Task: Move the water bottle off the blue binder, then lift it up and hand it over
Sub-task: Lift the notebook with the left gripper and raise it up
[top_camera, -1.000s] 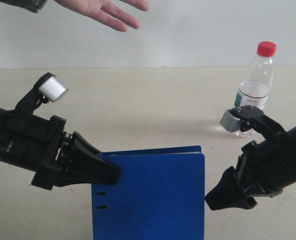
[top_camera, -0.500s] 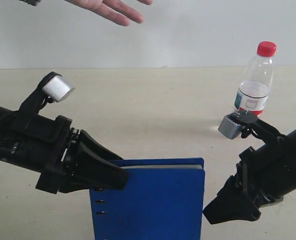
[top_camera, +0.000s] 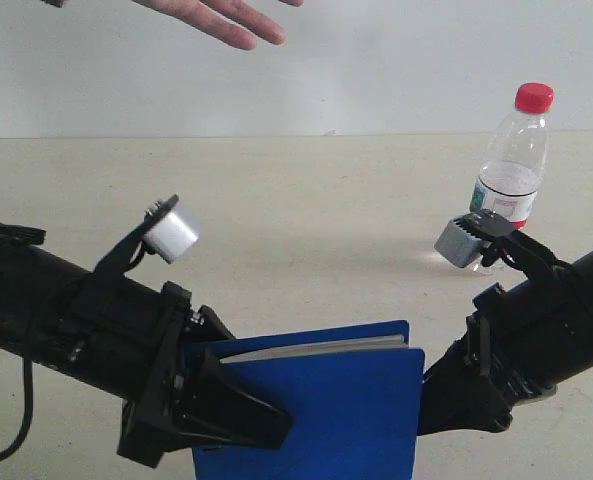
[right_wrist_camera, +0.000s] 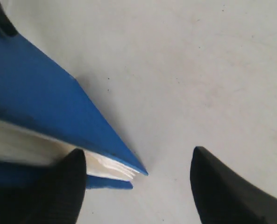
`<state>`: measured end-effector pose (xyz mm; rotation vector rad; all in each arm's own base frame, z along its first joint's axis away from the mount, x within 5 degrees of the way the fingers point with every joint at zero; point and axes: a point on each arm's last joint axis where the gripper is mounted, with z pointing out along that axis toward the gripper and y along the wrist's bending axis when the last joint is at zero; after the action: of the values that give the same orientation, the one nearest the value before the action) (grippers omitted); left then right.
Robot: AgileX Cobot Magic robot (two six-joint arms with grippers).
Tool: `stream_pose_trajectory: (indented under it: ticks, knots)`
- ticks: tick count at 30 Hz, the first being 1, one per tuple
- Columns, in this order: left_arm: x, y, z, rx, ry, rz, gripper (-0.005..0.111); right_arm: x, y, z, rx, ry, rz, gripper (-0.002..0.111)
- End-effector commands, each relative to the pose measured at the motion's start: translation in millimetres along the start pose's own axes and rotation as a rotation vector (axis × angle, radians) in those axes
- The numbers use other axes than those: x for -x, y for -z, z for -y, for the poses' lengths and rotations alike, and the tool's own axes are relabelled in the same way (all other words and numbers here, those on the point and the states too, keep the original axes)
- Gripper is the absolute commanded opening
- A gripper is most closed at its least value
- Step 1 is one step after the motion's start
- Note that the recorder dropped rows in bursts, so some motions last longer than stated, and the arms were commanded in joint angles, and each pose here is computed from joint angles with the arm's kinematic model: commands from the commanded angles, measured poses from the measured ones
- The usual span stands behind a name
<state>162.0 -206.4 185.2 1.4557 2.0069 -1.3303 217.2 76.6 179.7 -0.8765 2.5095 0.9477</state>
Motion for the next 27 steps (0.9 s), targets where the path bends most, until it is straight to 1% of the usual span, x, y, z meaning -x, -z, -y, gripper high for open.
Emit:
stream_pose_trajectory:
  ticks: [1, 3, 5, 6, 8, 9, 11, 13, 16, 19, 23, 25, 27]
  knots:
    - [-9.2, -14.8, -5.8, 0.066, -0.002, -0.071, 0.05, 2.6, 2.1, -3.1, 0.015, 0.003, 0.02, 0.058]
    - [-9.7, -15.0, -7.6, 0.082, 0.004, -0.074, 0.049, 2.6, 2.1, -3.3, 0.017, 0.003, 0.019, 0.058]
    - [-9.9, -14.9, -8.5, 0.093, 0.007, -0.077, 0.04, 2.6, 2.1, -3.3, 0.017, 0.003, 0.019, 0.058]
    - [-10.0, -14.9, -8.8, 0.095, 0.007, -0.077, 0.032, 2.6, 2.1, -3.3, 0.017, 0.003, 0.019, 0.058]
    - [-10.0, -14.9, -8.8, 0.095, 0.007, -0.077, 0.01, 2.6, 2.1, -3.3, 0.017, 0.003, 0.019, 0.056]
    - [-10.0, -14.9, -8.8, 0.095, 0.007, -0.077, 0.006, 2.6, 2.1, -3.3, 0.017, 0.003, 0.019, 0.053]
    - [-9.6, -14.5, -8.4, 0.096, 0.002, -0.076, 0.005, 2.6, 2.1, -3.3, 0.017, 0.003, 0.019, 0.043]
    - [-7.7, -12.3, -8.4, 0.122, -0.005, -0.069, 0.005, 2.3, 2.1, -3.2, 0.017, 0.006, 0.016, 0.034]
    - [0.1, -2.4, -8.1, 0.232, -0.025, -0.038, 0.005, 0.4, 2.1, -2.7, 0.011, 0.019, -0.004, 0.019]
    - [11.8, 16.0, -4.4, 0.391, -0.067, 0.013, 0.005, -3.0, 2.4, -0.7, -0.011, 0.013, -0.047, 0.0]
    - [25.3, 39.5, 6.8, 0.536, -0.108, 0.098, 0.005, -3.0, 10.6, -0.8, -0.102, 0.0, -0.045, 0.0]
    - [31.0, 50.9, 12.6, 0.602, -0.132, 0.143, 0.005, 0.0, 19.8, -4.1, -0.165, 0.009, -0.003, 0.0]
    - [35.3, 60.4, 16.2, 0.664, -0.15, 0.181, 0.005, 4.0, 33.7, -14.0, -0.223, 0.04, 0.063, 0.0]
